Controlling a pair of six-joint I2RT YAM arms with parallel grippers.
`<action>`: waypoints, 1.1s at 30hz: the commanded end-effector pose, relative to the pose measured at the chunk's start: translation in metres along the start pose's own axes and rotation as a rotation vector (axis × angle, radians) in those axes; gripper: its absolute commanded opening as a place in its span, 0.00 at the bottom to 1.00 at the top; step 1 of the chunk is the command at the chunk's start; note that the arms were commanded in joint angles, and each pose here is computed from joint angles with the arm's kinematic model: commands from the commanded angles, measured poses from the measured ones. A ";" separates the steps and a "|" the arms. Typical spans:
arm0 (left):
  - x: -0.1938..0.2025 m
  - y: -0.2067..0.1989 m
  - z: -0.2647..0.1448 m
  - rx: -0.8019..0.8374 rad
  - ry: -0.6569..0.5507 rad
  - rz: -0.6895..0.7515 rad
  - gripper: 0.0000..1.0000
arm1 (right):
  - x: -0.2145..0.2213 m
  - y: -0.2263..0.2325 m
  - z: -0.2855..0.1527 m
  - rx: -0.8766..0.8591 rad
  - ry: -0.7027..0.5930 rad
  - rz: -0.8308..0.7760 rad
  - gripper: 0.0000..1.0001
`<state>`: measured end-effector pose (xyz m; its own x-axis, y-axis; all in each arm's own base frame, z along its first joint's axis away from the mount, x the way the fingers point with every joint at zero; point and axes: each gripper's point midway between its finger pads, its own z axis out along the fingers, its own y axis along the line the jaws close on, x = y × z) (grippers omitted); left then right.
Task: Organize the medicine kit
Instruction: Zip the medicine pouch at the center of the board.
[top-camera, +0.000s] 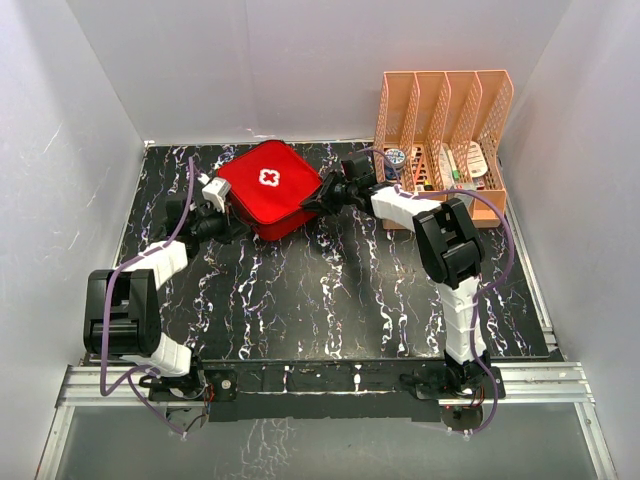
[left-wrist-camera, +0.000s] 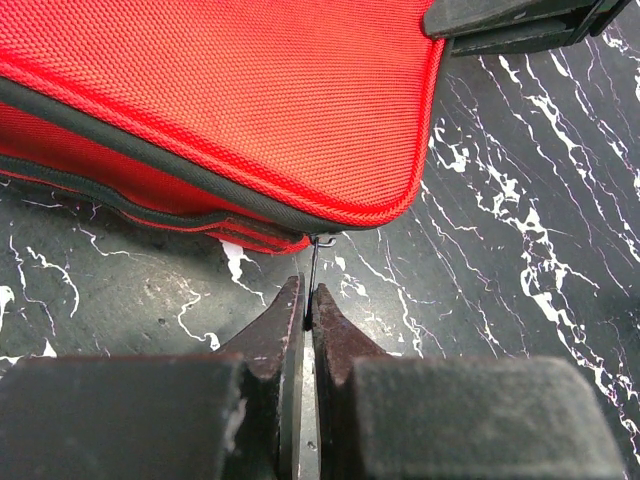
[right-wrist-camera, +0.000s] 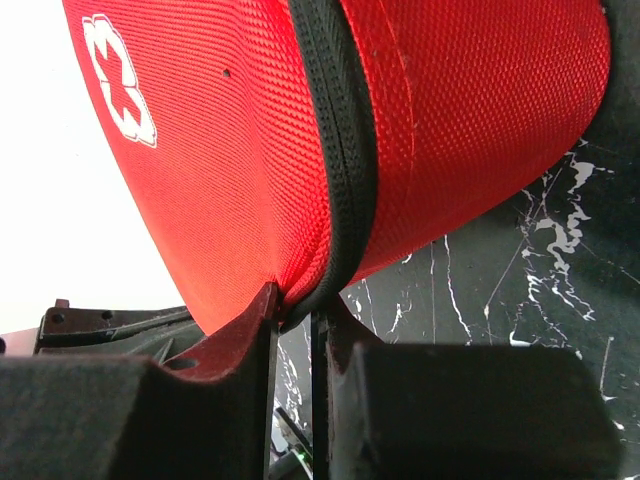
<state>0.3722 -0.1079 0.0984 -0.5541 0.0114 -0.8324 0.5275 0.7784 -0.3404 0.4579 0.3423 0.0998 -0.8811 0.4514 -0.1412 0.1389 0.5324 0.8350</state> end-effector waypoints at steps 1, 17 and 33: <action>-0.013 0.007 -0.005 -0.042 -0.028 0.056 0.00 | -0.053 0.014 -0.020 -0.048 -0.137 -0.116 0.03; -0.009 -0.006 0.013 0.007 0.000 0.062 0.00 | 0.003 0.058 -0.009 -0.103 -0.006 -0.197 0.43; -0.007 -0.031 0.030 0.104 0.012 0.061 0.00 | 0.058 0.073 0.030 -0.072 0.085 -0.190 0.41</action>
<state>0.3749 -0.1321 0.0844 -0.5697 0.0603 -0.8197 0.5592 0.7593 -0.3329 0.4280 0.4030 0.1079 -0.9334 0.2884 -0.2134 0.0033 0.6017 0.7987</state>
